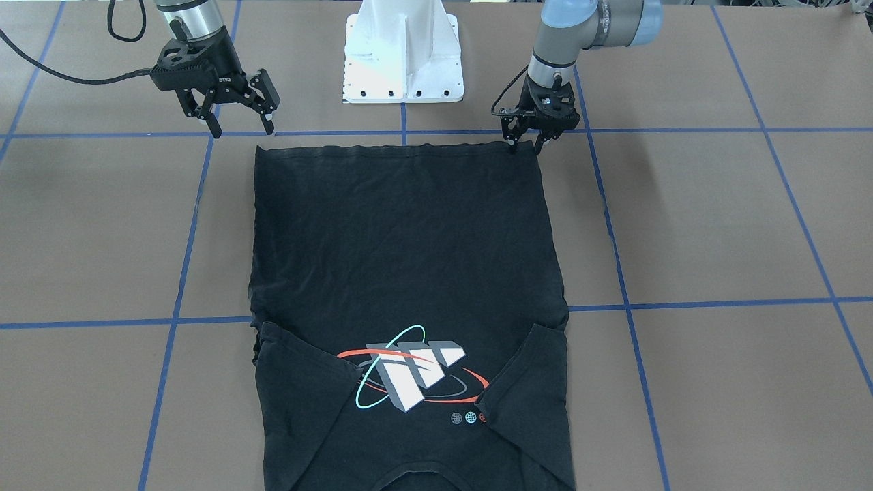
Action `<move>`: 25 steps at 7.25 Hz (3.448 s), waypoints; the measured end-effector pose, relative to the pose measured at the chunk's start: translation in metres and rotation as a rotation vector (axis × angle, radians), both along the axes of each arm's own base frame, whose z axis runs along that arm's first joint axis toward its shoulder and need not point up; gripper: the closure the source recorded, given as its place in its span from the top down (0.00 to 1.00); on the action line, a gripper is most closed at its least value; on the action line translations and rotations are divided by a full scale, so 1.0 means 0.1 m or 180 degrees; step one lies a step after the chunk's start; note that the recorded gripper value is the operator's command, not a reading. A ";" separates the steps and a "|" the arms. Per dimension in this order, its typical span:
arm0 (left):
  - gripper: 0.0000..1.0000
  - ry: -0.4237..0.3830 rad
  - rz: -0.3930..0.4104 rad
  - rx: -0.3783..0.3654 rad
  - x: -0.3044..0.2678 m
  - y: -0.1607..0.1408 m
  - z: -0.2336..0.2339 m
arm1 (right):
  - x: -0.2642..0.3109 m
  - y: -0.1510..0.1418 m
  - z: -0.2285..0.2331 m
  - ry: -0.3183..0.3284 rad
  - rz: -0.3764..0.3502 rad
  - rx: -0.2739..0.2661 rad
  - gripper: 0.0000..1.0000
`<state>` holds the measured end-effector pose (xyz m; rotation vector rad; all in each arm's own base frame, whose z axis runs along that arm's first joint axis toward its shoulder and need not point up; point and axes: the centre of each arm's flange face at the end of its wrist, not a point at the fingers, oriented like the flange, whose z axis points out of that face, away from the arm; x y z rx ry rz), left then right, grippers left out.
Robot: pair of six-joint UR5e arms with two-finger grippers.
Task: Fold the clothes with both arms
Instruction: 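Grasp the hem corners nearest the robot with both grippers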
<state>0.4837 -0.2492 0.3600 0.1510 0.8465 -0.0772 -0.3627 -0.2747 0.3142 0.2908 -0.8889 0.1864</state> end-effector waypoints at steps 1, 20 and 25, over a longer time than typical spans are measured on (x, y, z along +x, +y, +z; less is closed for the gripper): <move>0.57 0.0001 0.0013 -0.0001 0.01 0.02 0.00 | 0.00 0.00 0.00 0.0000 0.0000 0.0000 1.00; 0.00 0.0063 0.0069 -0.0044 -0.19 0.12 -0.28 | -0.38 0.22 0.54 0.0046 0.0024 0.0015 0.79; 0.00 0.0108 0.0031 -0.0076 -0.20 0.15 -0.33 | -0.63 0.65 0.99 0.0228 0.0092 -0.0021 0.57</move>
